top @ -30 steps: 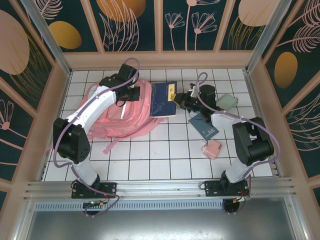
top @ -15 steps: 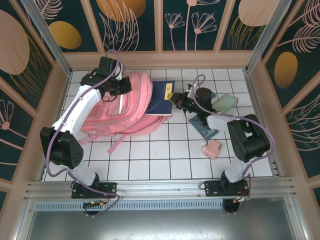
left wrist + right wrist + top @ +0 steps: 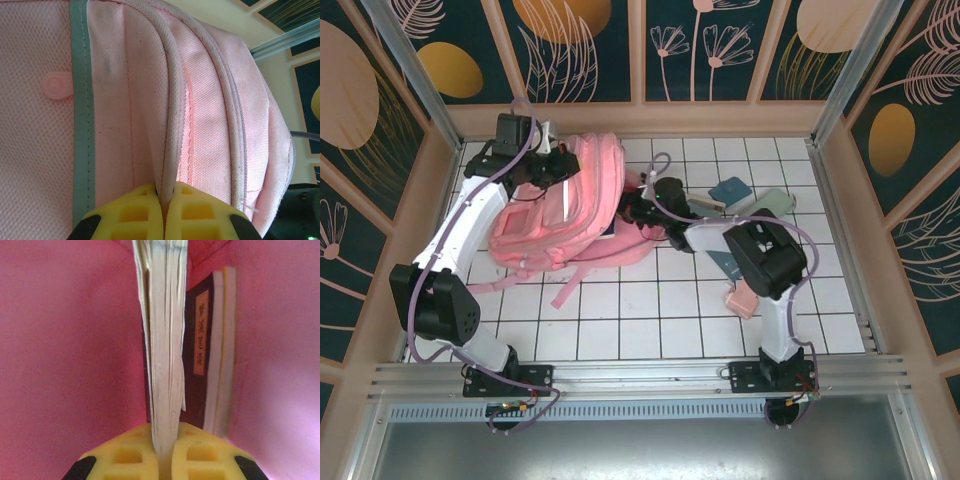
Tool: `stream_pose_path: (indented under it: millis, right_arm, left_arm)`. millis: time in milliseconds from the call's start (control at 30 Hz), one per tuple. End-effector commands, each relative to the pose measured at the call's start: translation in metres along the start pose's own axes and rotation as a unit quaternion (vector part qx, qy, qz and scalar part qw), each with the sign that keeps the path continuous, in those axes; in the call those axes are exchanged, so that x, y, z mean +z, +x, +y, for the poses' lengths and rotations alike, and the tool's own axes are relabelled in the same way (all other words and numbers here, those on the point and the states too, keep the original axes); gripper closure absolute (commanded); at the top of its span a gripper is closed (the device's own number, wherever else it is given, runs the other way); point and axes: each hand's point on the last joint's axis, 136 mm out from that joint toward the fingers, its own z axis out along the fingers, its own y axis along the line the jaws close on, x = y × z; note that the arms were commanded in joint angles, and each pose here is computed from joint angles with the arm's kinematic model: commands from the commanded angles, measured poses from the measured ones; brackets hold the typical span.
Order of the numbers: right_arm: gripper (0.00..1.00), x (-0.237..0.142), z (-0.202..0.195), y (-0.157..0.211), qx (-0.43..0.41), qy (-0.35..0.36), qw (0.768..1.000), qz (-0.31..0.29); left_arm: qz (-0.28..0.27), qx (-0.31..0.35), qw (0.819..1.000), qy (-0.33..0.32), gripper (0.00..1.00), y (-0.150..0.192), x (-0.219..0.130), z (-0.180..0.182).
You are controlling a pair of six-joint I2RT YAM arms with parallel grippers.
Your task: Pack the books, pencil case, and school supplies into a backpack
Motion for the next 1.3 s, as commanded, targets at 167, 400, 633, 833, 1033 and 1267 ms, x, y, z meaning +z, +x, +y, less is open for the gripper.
stream_pose_path:
  millis: [167,400,633,833,1033,1267]
  right_arm:
    - [1.0,0.077,0.028,0.006,-0.006,-0.028,1.0,-0.007]
    - [0.97,0.123,0.018,0.027,-0.002,0.003,0.999,0.047]
    - [0.63,0.117,0.023,0.029,-0.03,0.03,0.997,0.07]
    - [0.5,0.088,0.037,0.017,-0.049,0.04,0.995,0.074]
    - [0.3,0.051,0.044,0.012,-0.071,0.047,0.994,0.065]
    - [0.25,0.0,0.026,0.008,-0.075,0.076,0.993,0.045]
  left_arm:
    - [-0.053,0.036,0.994,0.087,1.0,-0.019,-0.026,-0.046]
    - [-0.053,0.035,0.994,0.087,1.0,-0.016,-0.026,-0.044]
    - [-0.059,0.042,0.994,0.081,1.0,-0.019,-0.031,-0.044]
    - [-0.065,0.037,0.994,0.076,1.0,-0.023,-0.034,-0.037]
    - [-0.07,0.033,0.994,0.071,1.0,-0.028,-0.038,-0.029]
    - [-0.062,0.027,0.995,0.067,1.0,-0.023,-0.033,-0.02]
